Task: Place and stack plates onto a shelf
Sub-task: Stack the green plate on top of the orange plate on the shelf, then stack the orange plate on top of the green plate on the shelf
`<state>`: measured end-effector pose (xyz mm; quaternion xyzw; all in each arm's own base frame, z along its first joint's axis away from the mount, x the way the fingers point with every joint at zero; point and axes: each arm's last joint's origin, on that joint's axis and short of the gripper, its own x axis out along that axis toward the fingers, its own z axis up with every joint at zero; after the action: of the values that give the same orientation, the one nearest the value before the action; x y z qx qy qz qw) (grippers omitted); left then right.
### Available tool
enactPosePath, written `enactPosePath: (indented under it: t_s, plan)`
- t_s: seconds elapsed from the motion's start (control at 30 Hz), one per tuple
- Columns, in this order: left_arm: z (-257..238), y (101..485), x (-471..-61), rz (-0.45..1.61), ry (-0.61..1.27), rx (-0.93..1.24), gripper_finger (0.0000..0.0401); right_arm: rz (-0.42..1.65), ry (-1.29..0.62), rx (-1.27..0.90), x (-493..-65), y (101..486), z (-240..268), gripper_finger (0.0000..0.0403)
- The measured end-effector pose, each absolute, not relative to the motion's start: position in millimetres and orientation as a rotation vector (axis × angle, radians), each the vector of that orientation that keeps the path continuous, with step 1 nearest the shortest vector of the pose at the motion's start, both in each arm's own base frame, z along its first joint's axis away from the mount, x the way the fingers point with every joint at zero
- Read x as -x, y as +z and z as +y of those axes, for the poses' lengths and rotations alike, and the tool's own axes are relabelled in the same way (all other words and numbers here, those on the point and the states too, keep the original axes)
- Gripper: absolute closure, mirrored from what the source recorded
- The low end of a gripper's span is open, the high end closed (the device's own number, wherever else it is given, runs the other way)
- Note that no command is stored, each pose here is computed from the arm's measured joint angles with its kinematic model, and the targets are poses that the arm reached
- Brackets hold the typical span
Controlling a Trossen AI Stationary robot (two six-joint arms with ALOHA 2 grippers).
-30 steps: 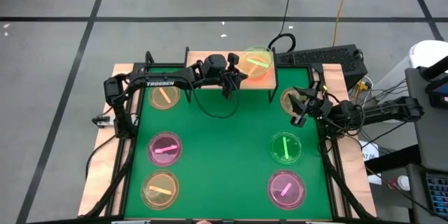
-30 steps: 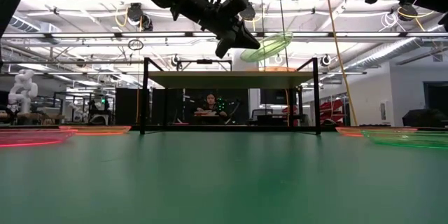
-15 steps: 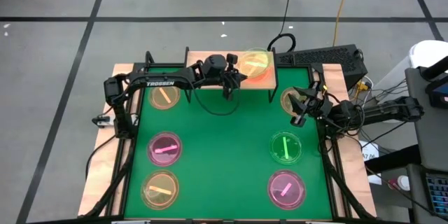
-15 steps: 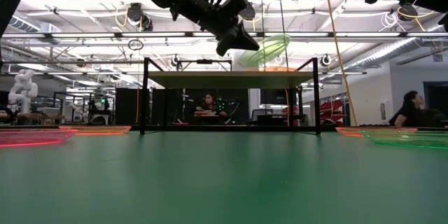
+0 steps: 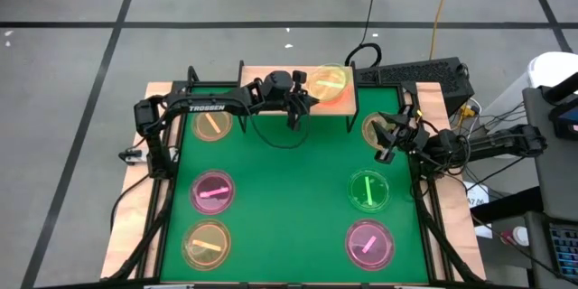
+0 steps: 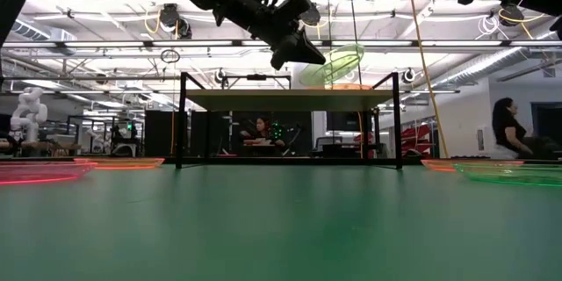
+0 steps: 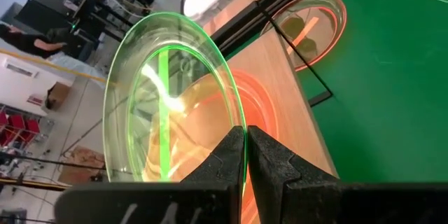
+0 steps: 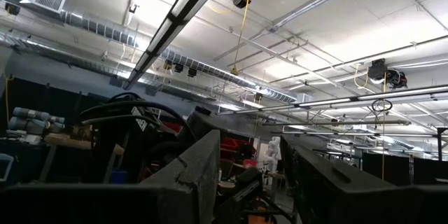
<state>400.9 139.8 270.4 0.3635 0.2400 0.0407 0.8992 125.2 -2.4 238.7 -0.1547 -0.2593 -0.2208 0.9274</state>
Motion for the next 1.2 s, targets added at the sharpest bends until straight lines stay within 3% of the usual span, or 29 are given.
enactPosePath:
  t_s: [0.57, 0.87, 1.2]
  plan:
    - [142.3, 269.4, -401.6, 0.486, 0.104, -0.703, 0.0378, -0.532, -0.453, 0.317, -125.2, 238.9, -2.4, 0.0271]
    - [143.2, 270.2, -401.8, 0.489, 0.12, -0.74, 0.0318, -0.532, -0.453, 0.318, -125.3, 238.8, -2.4, 0.0271]
    - [140.6, 284.2, -395.4, 0.469, 0.135, -0.756, 0.0313, -0.532, -0.453, 0.317, -125.3, 238.8, -2.4, 0.0271]
